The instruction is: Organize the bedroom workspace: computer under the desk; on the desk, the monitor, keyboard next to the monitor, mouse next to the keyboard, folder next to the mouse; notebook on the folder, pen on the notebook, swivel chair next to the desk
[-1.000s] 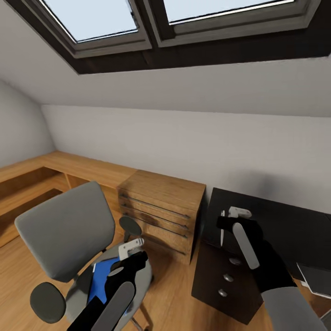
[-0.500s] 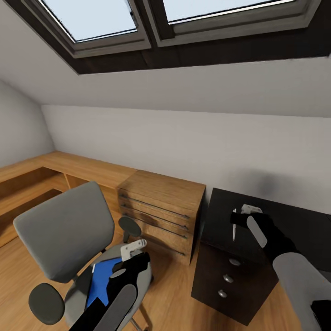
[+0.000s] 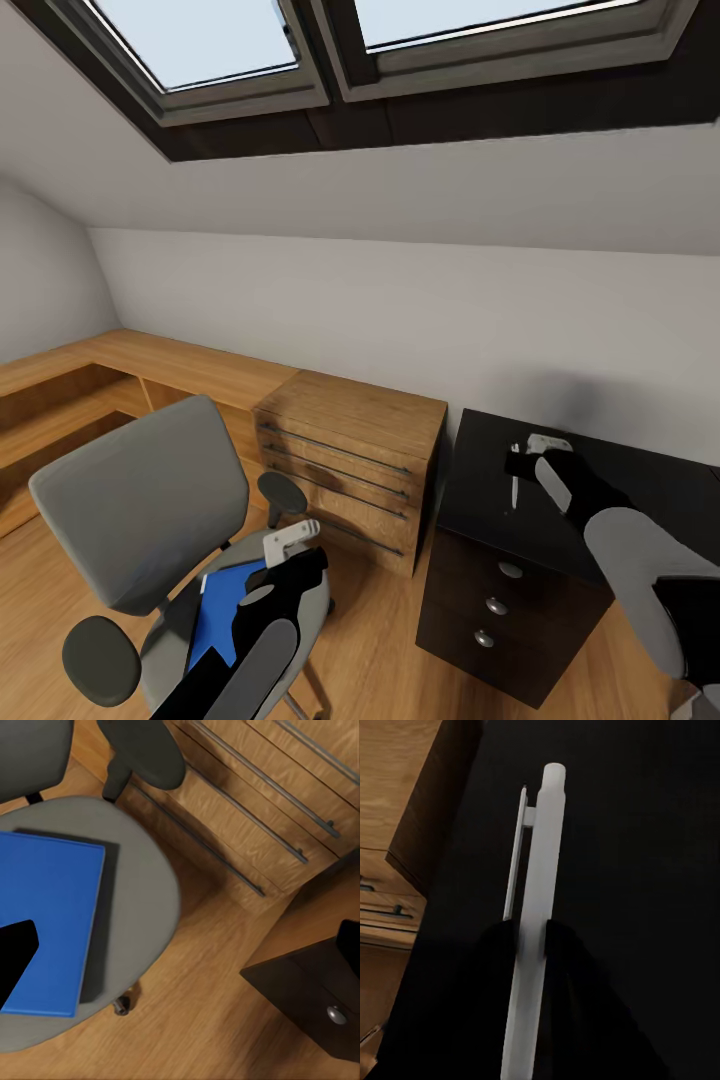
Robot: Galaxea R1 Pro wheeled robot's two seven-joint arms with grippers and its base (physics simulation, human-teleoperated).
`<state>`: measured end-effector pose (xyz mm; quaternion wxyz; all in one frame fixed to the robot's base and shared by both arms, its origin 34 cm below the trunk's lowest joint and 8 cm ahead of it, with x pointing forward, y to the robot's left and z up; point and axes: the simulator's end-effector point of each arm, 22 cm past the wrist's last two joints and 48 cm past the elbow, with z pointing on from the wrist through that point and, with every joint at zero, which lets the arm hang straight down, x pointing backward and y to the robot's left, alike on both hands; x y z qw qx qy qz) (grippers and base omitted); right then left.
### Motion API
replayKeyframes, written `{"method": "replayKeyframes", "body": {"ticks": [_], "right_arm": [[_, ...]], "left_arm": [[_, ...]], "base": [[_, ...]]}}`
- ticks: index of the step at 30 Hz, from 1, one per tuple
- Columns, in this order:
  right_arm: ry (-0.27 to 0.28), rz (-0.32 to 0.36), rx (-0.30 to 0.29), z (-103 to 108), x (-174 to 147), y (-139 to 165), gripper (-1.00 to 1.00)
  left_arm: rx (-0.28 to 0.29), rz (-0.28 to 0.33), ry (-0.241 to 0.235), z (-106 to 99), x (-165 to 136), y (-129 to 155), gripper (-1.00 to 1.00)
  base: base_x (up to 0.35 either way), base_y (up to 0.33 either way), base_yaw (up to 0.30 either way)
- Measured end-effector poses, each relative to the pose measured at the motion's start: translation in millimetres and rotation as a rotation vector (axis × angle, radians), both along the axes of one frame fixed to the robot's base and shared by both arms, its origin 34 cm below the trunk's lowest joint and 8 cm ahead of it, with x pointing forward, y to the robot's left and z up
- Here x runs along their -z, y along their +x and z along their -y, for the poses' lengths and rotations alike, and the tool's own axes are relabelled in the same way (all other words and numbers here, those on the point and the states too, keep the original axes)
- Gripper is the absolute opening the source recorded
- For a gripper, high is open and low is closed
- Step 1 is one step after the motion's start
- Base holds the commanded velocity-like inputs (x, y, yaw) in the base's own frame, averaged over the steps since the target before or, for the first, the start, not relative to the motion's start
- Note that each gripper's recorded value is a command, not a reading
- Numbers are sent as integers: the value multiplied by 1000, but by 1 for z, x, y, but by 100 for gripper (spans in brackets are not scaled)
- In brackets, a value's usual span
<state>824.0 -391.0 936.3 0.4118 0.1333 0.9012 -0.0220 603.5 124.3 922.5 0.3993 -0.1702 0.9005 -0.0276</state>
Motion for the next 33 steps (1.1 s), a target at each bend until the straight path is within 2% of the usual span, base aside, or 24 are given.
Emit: {"method": "replayKeyframes", "body": {"ticks": [2,4,5,9,14,18,25,32,33], "right_arm": [[6,-13,1,-3,8,-3,-100],[18,-17,-10,-18,16,-3,-100],[33,-16,-21,-34,21,-2,-100],[53,-17,-33,-52,25,-2,-100],[60,-16,-31,-54,25,-2,-100],[107,-8,-11,-57,24,-1,-100],[138,-1,4,-58,24,0,-100],[142,-1,9,-55,32,1,-100],[133,-1,17,-46,33,0,-100]], "left_arm": [[1,4,-3,1,-2,0,100],[1,6,-4,1,-3,0,100],[2,7,-5,1,-3,0,100],[13,6,-3,5,-3,-1,100],[14,8,-3,5,-4,-1,100],[10,26,-16,6,-13,1,100],[5,34,-22,5,-15,2,100],[3,34,-22,4,-7,4,100],[3,34,-22,4,-6,4,100]], "base": [[0,0,0],[0,0,0],[0,0,0],[0,0,0],[0,0,0],[0,0,0],[0,0,0],[0,0,0],[0,0,0]]}}
